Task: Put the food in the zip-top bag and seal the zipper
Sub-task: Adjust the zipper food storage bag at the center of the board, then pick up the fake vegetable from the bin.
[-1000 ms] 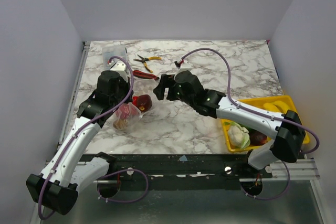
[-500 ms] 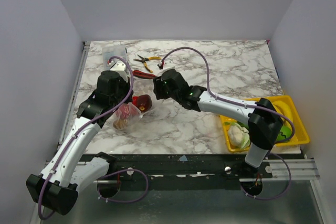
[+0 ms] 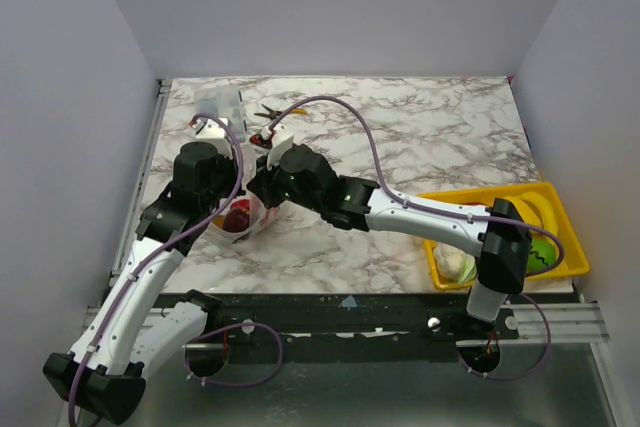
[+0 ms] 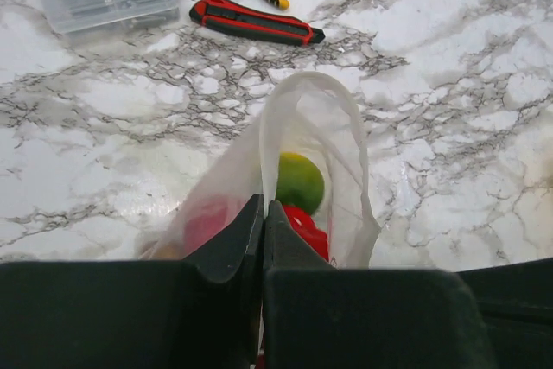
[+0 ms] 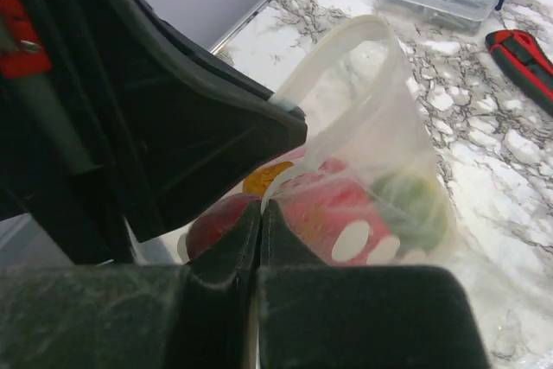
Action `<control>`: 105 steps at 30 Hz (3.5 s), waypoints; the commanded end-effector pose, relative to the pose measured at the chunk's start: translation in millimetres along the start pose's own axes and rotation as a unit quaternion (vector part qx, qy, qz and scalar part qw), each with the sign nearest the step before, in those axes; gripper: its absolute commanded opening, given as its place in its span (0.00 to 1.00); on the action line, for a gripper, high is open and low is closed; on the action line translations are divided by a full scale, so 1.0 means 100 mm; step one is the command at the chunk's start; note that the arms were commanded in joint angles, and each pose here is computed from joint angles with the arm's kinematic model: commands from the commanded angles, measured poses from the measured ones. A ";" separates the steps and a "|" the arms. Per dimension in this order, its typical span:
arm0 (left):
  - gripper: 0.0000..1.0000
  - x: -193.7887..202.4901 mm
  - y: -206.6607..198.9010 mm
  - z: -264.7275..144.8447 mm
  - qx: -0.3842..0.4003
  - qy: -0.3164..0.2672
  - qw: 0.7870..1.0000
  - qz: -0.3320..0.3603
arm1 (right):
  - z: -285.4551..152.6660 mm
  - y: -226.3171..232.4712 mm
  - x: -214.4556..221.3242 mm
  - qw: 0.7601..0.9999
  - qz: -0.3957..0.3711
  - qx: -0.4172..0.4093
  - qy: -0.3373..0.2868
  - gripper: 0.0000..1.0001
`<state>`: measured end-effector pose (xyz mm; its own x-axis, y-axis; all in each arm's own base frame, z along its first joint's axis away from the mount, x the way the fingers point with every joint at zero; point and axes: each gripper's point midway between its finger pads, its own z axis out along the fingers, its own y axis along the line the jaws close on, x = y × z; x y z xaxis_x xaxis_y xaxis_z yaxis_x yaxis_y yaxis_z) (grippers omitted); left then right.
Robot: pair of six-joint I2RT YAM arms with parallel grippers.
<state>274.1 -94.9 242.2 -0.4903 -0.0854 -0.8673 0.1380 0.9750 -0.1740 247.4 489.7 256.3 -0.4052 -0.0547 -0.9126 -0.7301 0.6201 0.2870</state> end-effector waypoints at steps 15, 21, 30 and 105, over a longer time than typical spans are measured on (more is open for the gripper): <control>0.00 -0.14 0.20 -0.10 -0.052 -0.049 0.997 -0.018 | -0.10 -0.29 -0.31 0.996 0.050 0.067 -0.035 0.08; 0.00 -0.13 0.18 -0.09 -0.046 -0.046 0.998 -0.017 | -0.07 -0.66 -0.16 0.990 0.089 0.110 0.007 0.45; 0.00 0.00 0.05 0.07 -0.017 0.007 1.000 -0.005 | -0.59 -0.83 -0.35 0.983 0.069 0.168 0.020 0.82; 0.00 0.05 -0.05 0.12 0.012 0.020 1.000 -0.009 | -3.79 -3.67 1.63 0.607 0.421 0.671 -0.064 0.15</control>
<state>280.0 -101.1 218.8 -0.5585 -0.0785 -0.8258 0.1352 0.9736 -0.1840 234.4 -34.0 92.1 -0.2565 0.7626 -0.5939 0.8536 0.4670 0.2308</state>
